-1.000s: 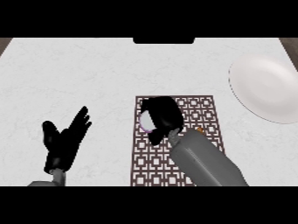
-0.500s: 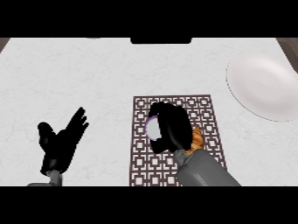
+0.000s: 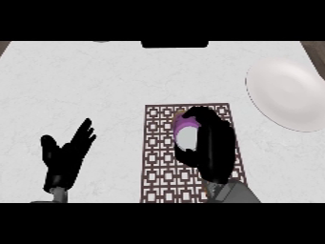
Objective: Pick the can from the placemat and place it in the plate
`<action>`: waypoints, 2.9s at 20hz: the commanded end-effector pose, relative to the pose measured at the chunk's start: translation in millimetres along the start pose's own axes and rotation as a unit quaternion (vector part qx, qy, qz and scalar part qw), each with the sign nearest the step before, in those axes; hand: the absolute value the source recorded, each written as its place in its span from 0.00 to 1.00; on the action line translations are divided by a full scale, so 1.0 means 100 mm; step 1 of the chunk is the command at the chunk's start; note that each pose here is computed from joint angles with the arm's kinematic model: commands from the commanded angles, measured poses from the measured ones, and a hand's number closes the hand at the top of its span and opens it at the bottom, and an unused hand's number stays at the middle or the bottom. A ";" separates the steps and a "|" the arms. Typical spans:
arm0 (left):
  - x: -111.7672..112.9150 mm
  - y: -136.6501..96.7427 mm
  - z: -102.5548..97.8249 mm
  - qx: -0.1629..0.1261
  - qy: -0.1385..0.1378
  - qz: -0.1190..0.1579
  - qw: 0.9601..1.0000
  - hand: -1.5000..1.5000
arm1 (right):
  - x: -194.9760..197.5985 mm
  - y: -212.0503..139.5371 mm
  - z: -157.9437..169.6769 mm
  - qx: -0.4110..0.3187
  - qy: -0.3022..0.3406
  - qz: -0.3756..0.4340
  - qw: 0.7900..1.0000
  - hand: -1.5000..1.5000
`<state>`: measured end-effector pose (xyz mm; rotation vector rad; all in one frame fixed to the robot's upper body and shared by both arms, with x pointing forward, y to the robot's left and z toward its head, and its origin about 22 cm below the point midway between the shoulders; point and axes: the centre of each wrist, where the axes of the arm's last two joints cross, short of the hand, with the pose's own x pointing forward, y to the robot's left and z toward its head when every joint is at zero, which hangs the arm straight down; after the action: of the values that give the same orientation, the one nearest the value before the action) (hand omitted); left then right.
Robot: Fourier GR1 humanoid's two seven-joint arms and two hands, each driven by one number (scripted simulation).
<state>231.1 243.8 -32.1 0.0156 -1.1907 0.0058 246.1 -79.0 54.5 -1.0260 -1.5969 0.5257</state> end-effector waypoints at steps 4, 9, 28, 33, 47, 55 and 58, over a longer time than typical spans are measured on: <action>-0.09 0.08 0.15 -0.012 0.007 -0.002 1.000 0.50 | -0.29 -0.45 -0.13 -0.094 0.073 -0.078 0.990 1.00; 0.14 -0.04 -0.06 -0.006 -0.008 0.002 1.000 0.50 | -0.86 -0.57 -0.36 -0.161 0.092 -0.133 0.974 1.00; 0.06 -0.16 -0.07 -0.013 -0.005 -0.001 1.000 0.50 | -2.69 -0.99 -1.42 -0.253 0.120 -0.057 0.958 1.00; 0.01 -0.09 -0.06 -0.035 0.004 0.000 0.999 0.50 | -2.90 -1.32 -1.68 -0.259 0.113 -0.072 0.957 1.00; 0.13 -0.15 -0.18 -0.035 -0.013 -0.005 0.999 0.50 | -3.21 -1.30 -1.53 -0.113 0.156 -0.137 0.972 0.00; -0.09 -0.09 -0.04 -0.036 0.003 -0.009 0.999 0.50 | -3.36 -1.56 -1.51 -0.203 0.157 -0.244 0.935 0.00; 0.09 -0.10 -0.05 -0.030 -0.015 -0.015 0.999 0.50 | -3.56 -1.74 -1.35 -0.183 0.152 -0.278 0.931 0.00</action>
<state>243.5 231.8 -26.8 -0.0310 -1.2305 -0.0521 337.2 -467.7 30.5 -0.8875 -1.6053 -0.2671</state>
